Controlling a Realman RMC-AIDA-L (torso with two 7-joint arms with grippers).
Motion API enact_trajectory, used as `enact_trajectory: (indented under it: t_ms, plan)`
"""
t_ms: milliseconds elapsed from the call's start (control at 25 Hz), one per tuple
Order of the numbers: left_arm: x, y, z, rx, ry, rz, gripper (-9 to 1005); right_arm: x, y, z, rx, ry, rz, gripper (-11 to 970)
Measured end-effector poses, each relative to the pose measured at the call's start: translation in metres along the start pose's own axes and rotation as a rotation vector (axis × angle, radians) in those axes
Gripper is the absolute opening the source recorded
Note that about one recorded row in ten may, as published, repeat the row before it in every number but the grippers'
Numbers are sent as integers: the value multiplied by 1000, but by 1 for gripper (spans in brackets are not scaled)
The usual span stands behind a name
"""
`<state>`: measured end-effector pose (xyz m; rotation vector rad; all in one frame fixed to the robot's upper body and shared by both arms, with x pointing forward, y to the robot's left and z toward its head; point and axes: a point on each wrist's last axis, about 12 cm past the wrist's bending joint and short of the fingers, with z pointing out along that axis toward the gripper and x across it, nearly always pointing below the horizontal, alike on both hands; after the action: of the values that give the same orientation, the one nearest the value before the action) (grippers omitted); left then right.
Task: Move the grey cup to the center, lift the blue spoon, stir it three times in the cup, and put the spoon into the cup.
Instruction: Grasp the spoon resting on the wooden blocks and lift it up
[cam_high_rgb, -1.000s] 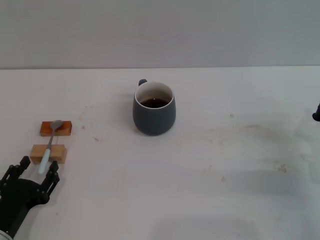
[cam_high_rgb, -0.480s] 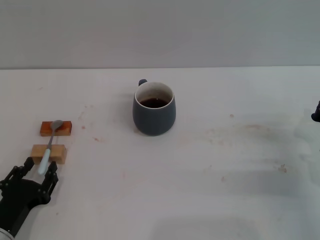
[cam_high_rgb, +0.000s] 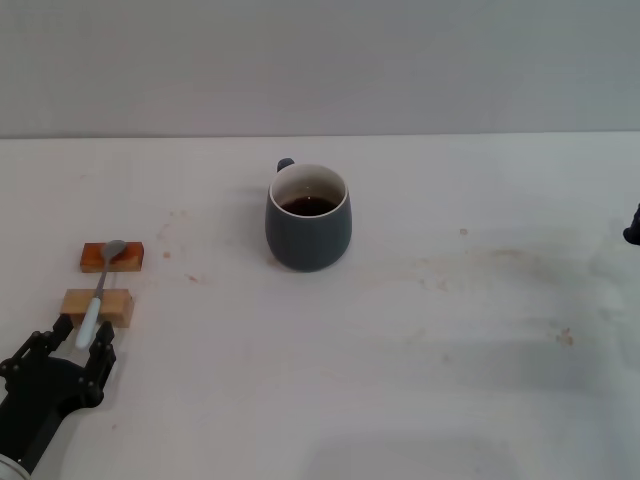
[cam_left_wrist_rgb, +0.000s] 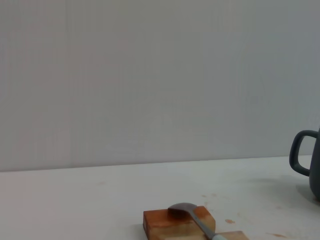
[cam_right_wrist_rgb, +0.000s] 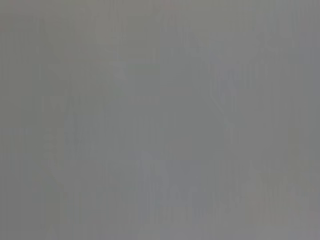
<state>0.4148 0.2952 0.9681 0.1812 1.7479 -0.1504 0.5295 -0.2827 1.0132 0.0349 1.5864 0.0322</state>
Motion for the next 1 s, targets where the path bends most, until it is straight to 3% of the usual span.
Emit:
enact_trajectory:
  t_ms: [1000]
  plan:
    - [-1,0,3,0,-2,21,422,0,0,2,-1,4,-3,-1]
